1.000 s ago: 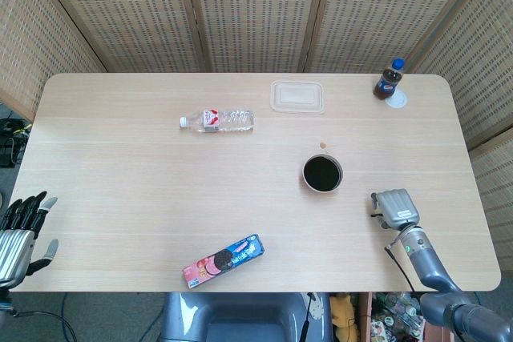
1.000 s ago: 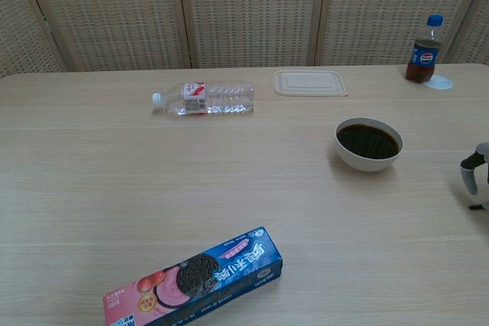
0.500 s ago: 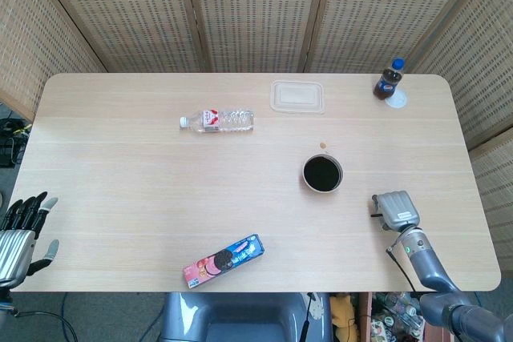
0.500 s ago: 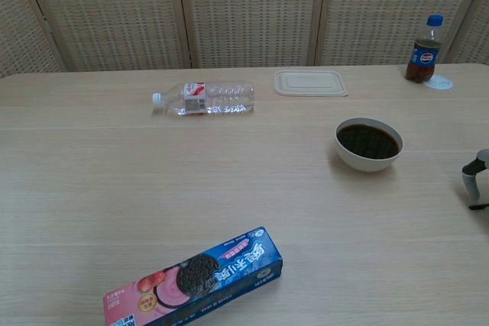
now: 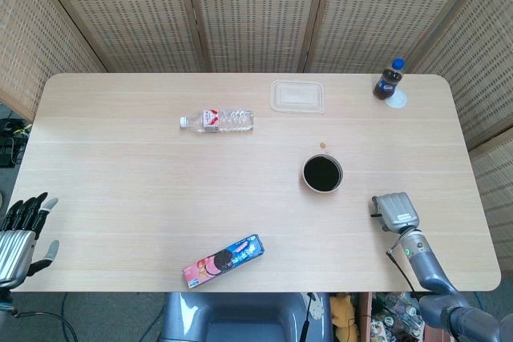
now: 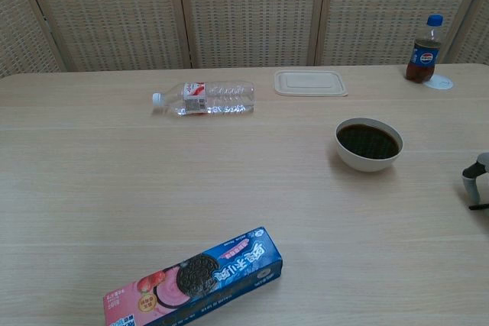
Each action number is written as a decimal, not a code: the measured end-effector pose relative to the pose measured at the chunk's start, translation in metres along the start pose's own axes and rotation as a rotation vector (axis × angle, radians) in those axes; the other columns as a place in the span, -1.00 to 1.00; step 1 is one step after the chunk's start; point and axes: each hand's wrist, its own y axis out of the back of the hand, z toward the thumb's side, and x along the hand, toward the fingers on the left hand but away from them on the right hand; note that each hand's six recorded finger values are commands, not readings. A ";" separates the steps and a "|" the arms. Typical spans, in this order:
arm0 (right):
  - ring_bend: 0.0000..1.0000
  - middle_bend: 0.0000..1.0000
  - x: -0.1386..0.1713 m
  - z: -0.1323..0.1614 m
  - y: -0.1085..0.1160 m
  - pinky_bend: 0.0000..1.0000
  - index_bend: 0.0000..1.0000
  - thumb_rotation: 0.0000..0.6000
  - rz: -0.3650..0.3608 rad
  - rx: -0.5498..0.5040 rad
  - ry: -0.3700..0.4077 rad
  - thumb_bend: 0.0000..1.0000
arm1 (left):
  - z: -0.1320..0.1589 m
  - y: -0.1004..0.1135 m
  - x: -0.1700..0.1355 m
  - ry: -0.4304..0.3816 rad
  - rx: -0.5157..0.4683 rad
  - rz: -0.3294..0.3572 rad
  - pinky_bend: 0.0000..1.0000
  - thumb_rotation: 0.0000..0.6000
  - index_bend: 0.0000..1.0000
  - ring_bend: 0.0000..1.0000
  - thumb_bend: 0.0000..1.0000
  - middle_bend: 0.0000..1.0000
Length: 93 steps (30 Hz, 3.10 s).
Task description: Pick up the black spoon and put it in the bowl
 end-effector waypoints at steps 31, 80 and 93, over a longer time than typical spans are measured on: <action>0.95 0.98 0.002 -0.001 -0.013 1.00 0.34 1.00 0.020 -0.027 -0.015 0.36 | -0.003 0.000 -0.003 0.010 -0.006 0.000 -1.00 1.00 -0.87 -1.00 -0.11 -1.00; 0.99 1.00 0.001 0.047 0.142 1.00 0.54 1.00 0.042 -1.032 0.198 0.81 | -0.008 -0.006 -0.002 0.019 -0.019 -0.011 -1.00 1.00 -0.95 -1.00 -0.11 -1.00; 0.99 1.00 -0.035 0.090 0.163 1.00 0.54 1.00 0.078 -1.147 0.248 0.83 | -0.015 -0.008 -0.005 0.042 -0.020 -0.021 -1.00 1.00 -0.96 -1.00 -0.11 -1.00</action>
